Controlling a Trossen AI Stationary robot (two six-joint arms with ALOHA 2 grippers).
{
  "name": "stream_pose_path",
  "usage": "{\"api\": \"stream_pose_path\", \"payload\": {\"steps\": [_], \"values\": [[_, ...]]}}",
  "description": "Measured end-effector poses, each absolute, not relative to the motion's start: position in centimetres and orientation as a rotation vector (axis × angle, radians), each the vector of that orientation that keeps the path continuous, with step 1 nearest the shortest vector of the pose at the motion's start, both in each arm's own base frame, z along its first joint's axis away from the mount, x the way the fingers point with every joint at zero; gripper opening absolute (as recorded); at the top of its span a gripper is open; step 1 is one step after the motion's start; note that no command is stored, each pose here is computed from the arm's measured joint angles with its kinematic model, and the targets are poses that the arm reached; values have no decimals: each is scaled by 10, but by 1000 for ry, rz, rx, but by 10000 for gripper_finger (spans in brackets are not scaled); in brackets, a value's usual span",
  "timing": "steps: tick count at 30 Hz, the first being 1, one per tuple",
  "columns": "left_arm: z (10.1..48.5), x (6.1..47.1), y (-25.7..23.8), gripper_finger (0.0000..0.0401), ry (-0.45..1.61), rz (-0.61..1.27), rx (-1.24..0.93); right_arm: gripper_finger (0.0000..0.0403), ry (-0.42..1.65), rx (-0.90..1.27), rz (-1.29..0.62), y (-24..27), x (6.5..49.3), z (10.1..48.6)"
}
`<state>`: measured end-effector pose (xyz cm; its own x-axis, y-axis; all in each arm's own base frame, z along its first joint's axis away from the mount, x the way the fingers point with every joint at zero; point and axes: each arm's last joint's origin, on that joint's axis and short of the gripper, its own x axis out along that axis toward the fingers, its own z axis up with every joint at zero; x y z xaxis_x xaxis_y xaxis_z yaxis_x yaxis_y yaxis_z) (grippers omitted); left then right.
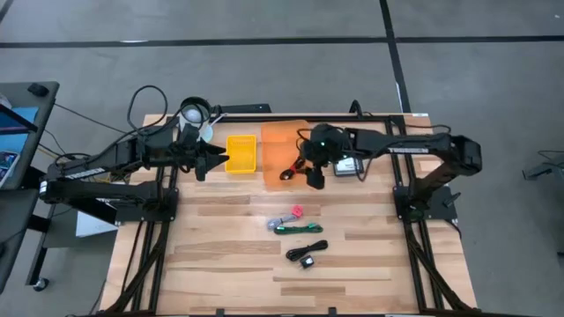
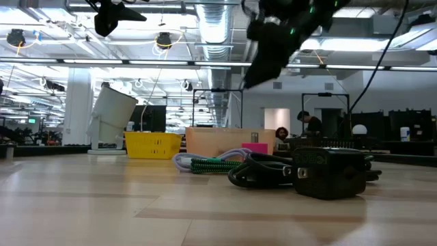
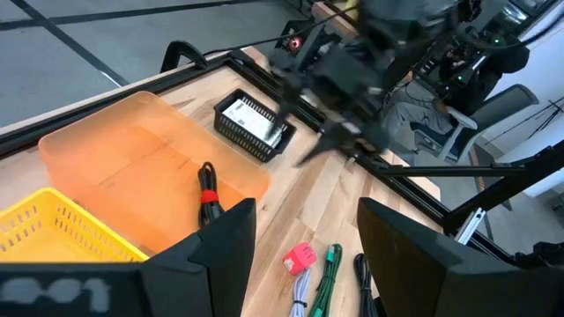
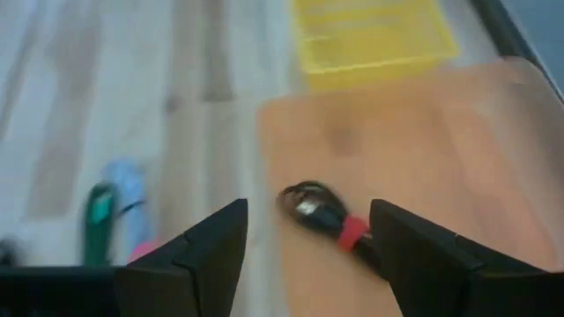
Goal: Pick and place items into bin
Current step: Put the black USB cable into the orange bin
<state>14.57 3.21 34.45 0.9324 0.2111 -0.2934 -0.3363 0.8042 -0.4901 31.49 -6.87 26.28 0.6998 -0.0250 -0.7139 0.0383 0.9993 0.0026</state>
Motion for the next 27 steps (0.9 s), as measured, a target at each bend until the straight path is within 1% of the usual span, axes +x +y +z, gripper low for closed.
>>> {"api": "stream_pose_path", "payload": {"steps": [2, 5, 11, 15, 21, 24, 27], "values": [[344, 146, 32, 189, 231, 296, -565, 232, 822, -34, 22, -55, 311, 275], [344, 146, 32, 189, 231, 296, -566, 225, 903, -82, 106, -33, 301, 283], [344, 146, 32, 189, 231, 296, -566, 208, 1045, -131, 242, 6, 284, 282], [345, 146, 32, 189, 230, 296, -567, 194, 1091, -163, 309, 26, 280, 278], [344, 146, 32, 189, 231, 297, -571, 175, 1121, -86, 300, 47, 289, 268], [343, 145, 32, 189, 243, 309, -571, 168, 1168, -81, 305, 53, 291, 258], [340, 144, 32, 189, 271, 334, -570, 163, 1173, -87, 317, 58, 295, 253]]}}
